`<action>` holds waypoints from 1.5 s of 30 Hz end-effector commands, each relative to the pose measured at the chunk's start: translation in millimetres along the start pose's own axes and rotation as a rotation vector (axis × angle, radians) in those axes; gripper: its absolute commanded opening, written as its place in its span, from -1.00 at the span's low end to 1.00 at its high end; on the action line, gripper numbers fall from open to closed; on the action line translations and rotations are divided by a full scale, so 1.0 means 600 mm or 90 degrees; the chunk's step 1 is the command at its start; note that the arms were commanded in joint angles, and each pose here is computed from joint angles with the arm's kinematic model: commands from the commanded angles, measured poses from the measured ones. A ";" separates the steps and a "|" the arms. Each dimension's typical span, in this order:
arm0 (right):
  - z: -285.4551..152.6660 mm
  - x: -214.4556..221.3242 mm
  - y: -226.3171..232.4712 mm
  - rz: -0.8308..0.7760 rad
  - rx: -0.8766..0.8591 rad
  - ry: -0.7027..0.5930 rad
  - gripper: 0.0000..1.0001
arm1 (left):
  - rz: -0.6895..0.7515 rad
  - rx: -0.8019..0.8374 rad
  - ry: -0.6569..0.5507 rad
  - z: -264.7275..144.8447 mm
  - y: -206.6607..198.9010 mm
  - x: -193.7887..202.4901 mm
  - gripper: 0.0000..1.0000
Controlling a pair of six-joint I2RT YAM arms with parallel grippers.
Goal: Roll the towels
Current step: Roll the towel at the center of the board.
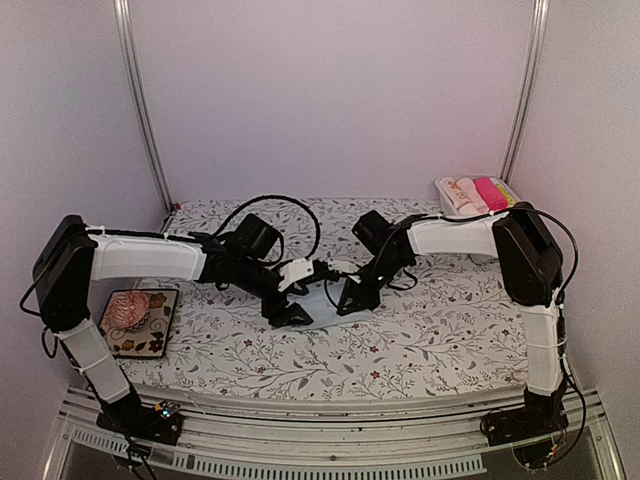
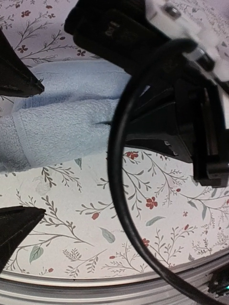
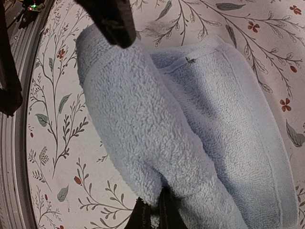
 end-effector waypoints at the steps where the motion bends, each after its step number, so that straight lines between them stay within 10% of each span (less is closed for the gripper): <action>1: 0.015 0.036 0.011 0.085 -0.053 0.047 -0.88 | 0.036 -0.043 -0.003 0.017 -0.001 -0.013 0.57; 28: -0.001 0.013 -0.007 0.100 -0.063 0.011 -0.79 | 0.012 -0.070 0.145 0.112 -0.004 0.086 -0.35; 33: -0.036 0.026 -0.027 0.119 -0.013 0.005 -0.32 | -0.015 -0.044 0.169 0.121 -0.006 0.099 -0.98; 37: -0.090 0.045 -0.045 0.140 0.051 -0.010 -0.03 | -0.056 -0.007 0.177 0.130 -0.006 0.114 -1.00; 40: -0.131 0.055 -0.058 0.156 0.097 -0.025 0.96 | -0.085 0.006 0.168 0.127 0.004 0.111 -1.00; 45: -0.187 0.065 -0.086 0.191 0.204 -0.024 0.98 | -0.145 0.028 0.151 0.124 0.026 0.099 -1.00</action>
Point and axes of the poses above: each gripper's point midway between its finger pads, its own z axis out along the fingers, its own y axis along the line the jaws close on, x = y × z, the point moved 3 cm from there along -z, back along the fingers, and after that the axes turned 4 degrees about -z, right-handed, at the moved point
